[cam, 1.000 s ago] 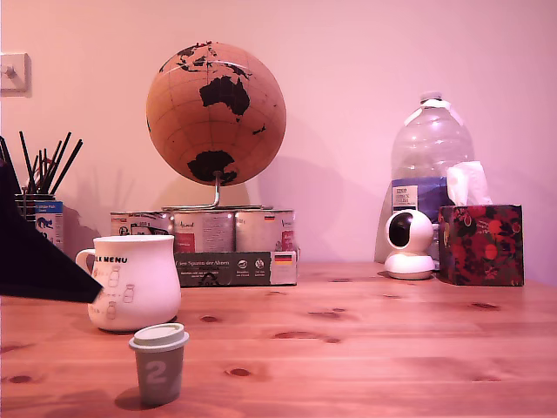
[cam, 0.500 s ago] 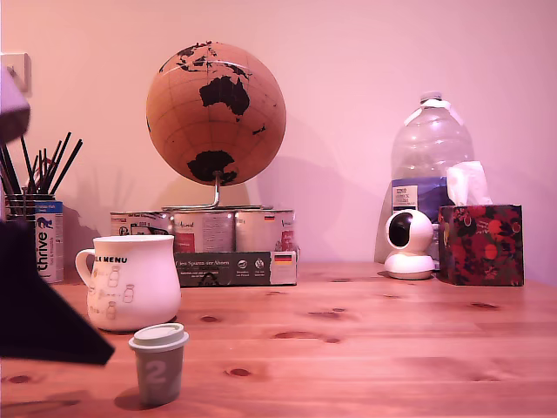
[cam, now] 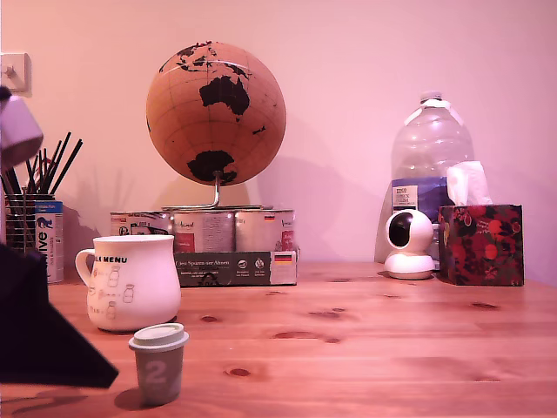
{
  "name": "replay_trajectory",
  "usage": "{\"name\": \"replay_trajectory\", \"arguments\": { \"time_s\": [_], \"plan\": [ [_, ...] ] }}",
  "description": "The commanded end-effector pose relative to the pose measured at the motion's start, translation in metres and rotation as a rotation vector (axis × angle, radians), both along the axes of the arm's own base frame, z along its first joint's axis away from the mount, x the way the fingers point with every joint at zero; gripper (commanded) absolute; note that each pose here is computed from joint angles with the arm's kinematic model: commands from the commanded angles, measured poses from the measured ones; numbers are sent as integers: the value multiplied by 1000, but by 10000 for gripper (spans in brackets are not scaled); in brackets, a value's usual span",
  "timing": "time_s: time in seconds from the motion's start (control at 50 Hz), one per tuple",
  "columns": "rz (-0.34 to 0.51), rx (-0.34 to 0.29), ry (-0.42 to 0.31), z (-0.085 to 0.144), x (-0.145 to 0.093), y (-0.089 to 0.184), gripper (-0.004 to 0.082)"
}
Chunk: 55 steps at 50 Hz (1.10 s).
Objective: Pick up the coffee capsules from the table one by one and drop them inside the nearest coffee cup
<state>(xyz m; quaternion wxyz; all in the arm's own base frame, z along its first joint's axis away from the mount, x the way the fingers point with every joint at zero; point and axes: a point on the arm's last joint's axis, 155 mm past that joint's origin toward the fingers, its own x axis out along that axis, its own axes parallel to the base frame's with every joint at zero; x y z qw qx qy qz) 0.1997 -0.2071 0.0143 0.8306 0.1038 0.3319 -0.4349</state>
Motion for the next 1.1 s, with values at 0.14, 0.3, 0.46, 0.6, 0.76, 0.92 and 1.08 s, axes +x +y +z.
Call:
{"name": "replay_trajectory", "arguments": {
  "time_s": [0.14, 0.3, 0.46, 0.6, 0.76, 0.92, 1.08],
  "plan": [
    [-18, 19, 24, -5, 2, -6, 488],
    [-26, 27, 30, -3, 8, -13, 488],
    [-24, 38, 41, -5, 11, -14, 488],
    [-19, 51, 51, -9, 14, -15, 488],
    [-22, 51, 49, -7, 19, -20, 488],
    [-31, 64, 61, -12, 20, -22, 488],
    [-38, 73, 72, -15, 22, -26, 488]
  ]
}}
